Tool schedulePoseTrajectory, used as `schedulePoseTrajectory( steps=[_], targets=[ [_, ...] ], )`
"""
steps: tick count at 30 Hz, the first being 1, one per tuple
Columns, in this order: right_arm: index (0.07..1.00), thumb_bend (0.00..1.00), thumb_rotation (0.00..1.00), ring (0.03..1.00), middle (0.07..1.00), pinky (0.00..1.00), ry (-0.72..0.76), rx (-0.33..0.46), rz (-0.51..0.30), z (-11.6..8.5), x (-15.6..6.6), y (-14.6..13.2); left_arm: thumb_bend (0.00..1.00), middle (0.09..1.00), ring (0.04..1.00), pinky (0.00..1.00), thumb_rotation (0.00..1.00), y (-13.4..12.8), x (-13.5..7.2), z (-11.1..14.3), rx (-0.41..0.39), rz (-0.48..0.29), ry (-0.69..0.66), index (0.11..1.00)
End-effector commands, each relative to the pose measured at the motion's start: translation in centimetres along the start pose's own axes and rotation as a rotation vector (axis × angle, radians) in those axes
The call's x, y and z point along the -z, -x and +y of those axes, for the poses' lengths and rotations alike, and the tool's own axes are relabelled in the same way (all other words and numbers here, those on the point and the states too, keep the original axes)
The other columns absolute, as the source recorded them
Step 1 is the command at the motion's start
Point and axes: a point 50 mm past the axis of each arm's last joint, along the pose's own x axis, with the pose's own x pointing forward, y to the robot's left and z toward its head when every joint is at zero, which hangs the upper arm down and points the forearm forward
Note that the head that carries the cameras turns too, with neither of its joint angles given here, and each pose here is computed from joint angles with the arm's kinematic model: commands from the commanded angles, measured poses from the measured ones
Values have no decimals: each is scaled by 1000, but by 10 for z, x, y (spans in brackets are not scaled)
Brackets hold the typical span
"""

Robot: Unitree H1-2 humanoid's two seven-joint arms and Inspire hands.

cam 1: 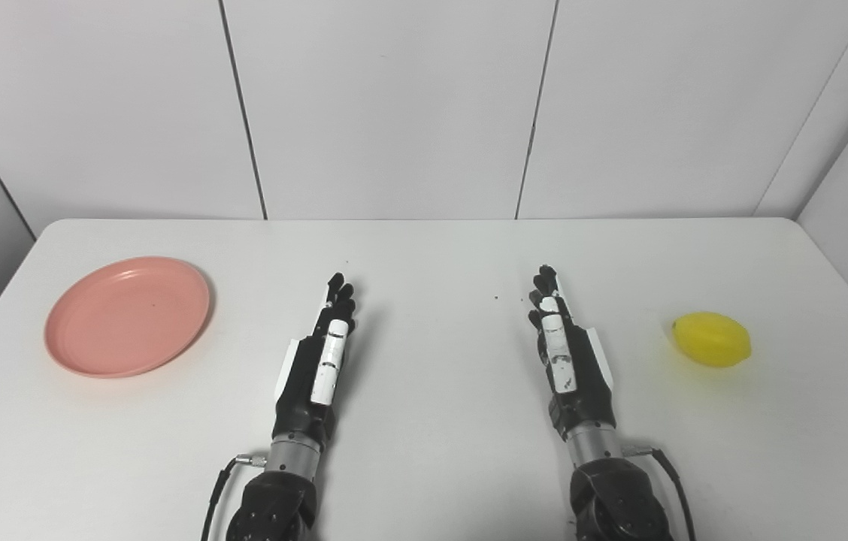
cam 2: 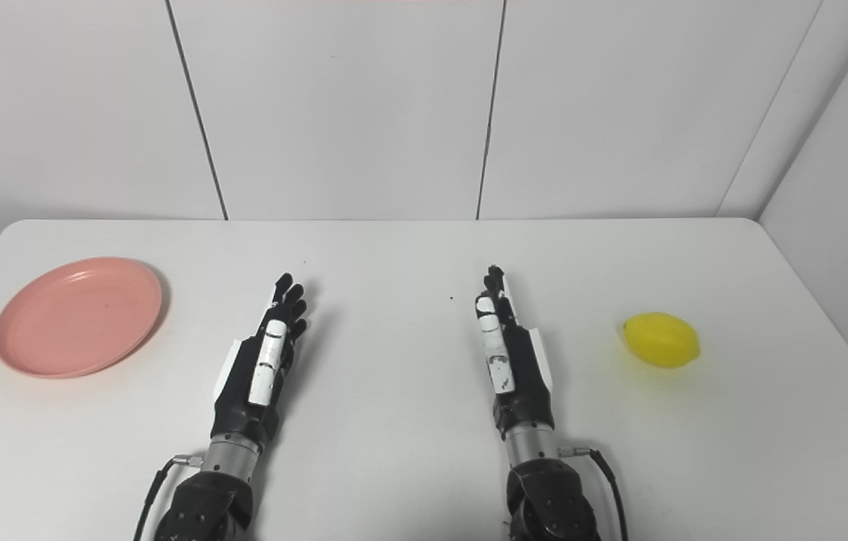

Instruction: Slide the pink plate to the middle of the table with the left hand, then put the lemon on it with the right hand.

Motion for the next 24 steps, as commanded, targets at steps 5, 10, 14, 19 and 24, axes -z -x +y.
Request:
schedulePoseTrajectory(
  steps=[5,10,14,19,24],
  targets=[
    [994,740,1000,1000,1000,1000,-19,-8,-76,5,-17,-6,468,1000,1000,1000,1000,-6,-7,-4,6,-36,8,1000],
    [998,767,1000,1000,1000,1000,-13,-14,-71,6,-17,-6,477,1000,1000,1000,1000,-6,-7,-3,11,-39,12,1000],
    [996,778,1000,1000,1000,1000,-16,-14,-73,5,-16,-6,482,1000,1000,1000,1000,-7,-6,-2,12,-36,21,1000],
    [993,772,1000,1000,1000,1000,-14,-12,-72,5,-15,-6,473,1000,1000,1000,1000,-8,-7,-2,-4,-38,25,1000],
    [995,779,1000,1000,1000,1000,-13,-15,-69,5,-15,-5,474,1000,1000,1000,1000,-9,-7,-2,1,-35,41,1000]
  ],
)
